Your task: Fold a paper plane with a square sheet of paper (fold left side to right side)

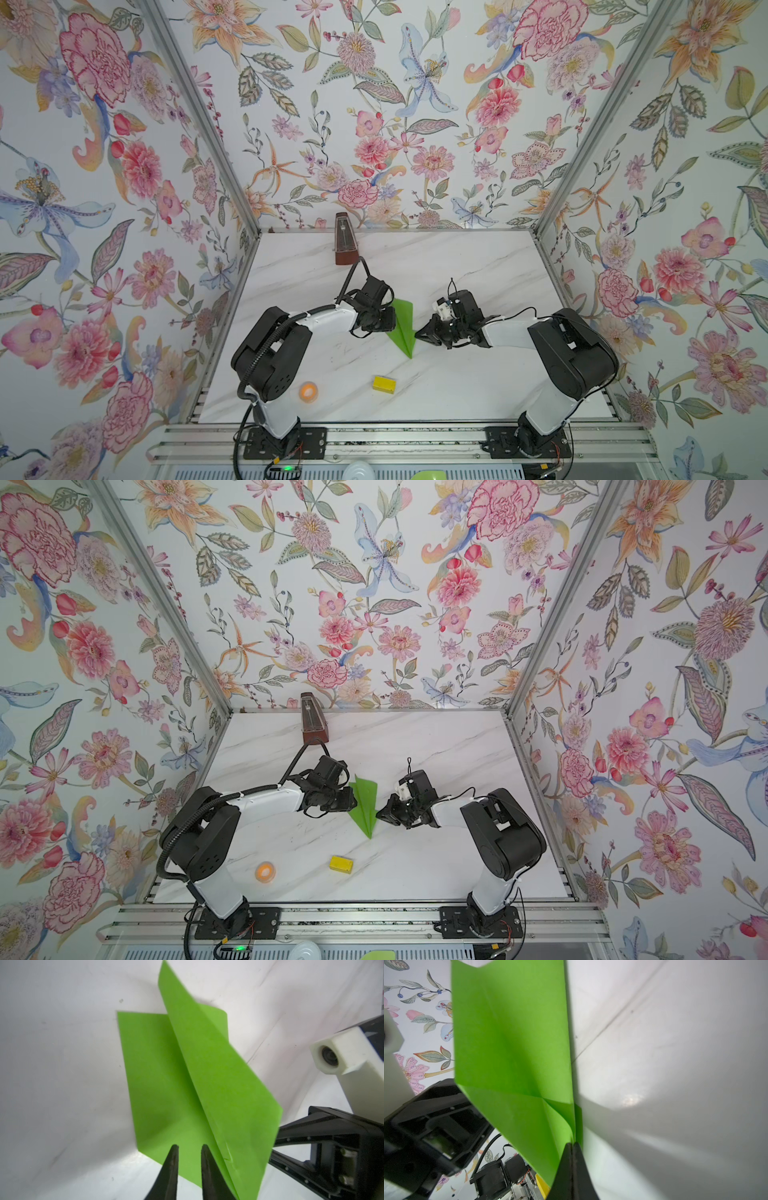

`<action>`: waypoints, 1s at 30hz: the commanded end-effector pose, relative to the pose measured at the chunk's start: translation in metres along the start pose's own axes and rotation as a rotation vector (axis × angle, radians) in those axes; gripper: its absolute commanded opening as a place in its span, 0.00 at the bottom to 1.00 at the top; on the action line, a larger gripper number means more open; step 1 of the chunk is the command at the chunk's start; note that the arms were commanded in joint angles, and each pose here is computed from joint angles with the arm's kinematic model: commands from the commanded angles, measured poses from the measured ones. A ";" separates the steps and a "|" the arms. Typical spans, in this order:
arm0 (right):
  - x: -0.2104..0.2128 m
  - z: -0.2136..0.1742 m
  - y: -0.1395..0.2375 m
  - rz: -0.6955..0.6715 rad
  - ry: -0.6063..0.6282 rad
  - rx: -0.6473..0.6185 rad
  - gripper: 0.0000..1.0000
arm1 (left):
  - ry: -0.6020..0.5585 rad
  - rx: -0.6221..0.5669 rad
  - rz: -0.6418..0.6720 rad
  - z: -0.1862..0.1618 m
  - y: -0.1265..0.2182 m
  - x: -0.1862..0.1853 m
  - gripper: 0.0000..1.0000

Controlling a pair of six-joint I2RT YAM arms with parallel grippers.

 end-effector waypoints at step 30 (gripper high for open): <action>0.018 -0.021 -0.005 -0.180 0.114 -0.031 0.04 | 0.007 0.056 -0.001 -0.018 -0.008 0.016 0.18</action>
Point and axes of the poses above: each gripper's point midway between its finger pads, its own y axis back along the fingers, its own x axis along the line the jaws close on, z = x × y, the point moved 10 cm from there along y, back along the fingers, and after that the axes turned 13 degrees about -y, right-handed, at the moved point
